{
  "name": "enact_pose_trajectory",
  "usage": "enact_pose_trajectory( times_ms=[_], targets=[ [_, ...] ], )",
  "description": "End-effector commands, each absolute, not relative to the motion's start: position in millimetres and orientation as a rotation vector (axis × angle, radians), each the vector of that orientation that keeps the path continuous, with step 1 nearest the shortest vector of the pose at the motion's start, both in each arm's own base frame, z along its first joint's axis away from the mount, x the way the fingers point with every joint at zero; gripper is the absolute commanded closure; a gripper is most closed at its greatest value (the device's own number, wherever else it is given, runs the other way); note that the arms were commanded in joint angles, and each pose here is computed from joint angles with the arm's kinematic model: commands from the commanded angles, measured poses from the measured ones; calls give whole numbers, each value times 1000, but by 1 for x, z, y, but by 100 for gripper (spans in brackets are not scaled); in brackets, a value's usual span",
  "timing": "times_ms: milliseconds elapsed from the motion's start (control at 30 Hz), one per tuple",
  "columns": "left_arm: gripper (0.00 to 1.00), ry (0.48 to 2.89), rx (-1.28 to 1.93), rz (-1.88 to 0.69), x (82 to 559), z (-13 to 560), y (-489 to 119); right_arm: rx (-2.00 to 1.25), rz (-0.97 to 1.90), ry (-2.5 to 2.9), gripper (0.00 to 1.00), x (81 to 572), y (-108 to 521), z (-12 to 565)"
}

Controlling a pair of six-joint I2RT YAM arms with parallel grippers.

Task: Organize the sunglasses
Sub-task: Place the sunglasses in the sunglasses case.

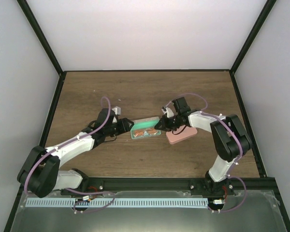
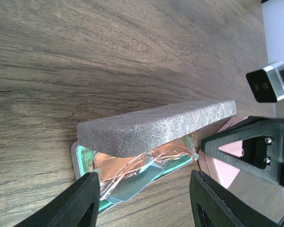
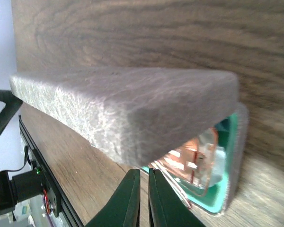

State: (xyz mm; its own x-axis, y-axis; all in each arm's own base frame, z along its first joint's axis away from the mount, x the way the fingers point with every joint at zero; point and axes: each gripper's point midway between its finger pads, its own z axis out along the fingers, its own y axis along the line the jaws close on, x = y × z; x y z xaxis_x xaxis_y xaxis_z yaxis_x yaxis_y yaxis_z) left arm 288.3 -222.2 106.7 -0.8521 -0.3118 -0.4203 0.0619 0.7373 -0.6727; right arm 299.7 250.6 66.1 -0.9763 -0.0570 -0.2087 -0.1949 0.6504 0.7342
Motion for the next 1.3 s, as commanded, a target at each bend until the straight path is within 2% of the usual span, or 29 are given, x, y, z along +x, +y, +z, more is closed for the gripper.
enact_pose_trajectory(
  times_ms=[0,400,833,1100,1267],
  targets=[
    [46,2380,-166,-987,293,119,-228,-282,1251,2696,93,299,271,68],
    [46,2387,-181,-969,287,114,-221,-248,1181,2756,93,299,266,44],
    [46,2404,-159,-1002,279,109,-226,-313,1280,2579,93,305,276,120],
    [47,2407,-138,-1006,277,110,-230,-303,1306,2594,93,303,278,112],
    [47,2379,-126,-1005,279,123,-230,-354,1338,2500,93,313,285,155]
  ],
)
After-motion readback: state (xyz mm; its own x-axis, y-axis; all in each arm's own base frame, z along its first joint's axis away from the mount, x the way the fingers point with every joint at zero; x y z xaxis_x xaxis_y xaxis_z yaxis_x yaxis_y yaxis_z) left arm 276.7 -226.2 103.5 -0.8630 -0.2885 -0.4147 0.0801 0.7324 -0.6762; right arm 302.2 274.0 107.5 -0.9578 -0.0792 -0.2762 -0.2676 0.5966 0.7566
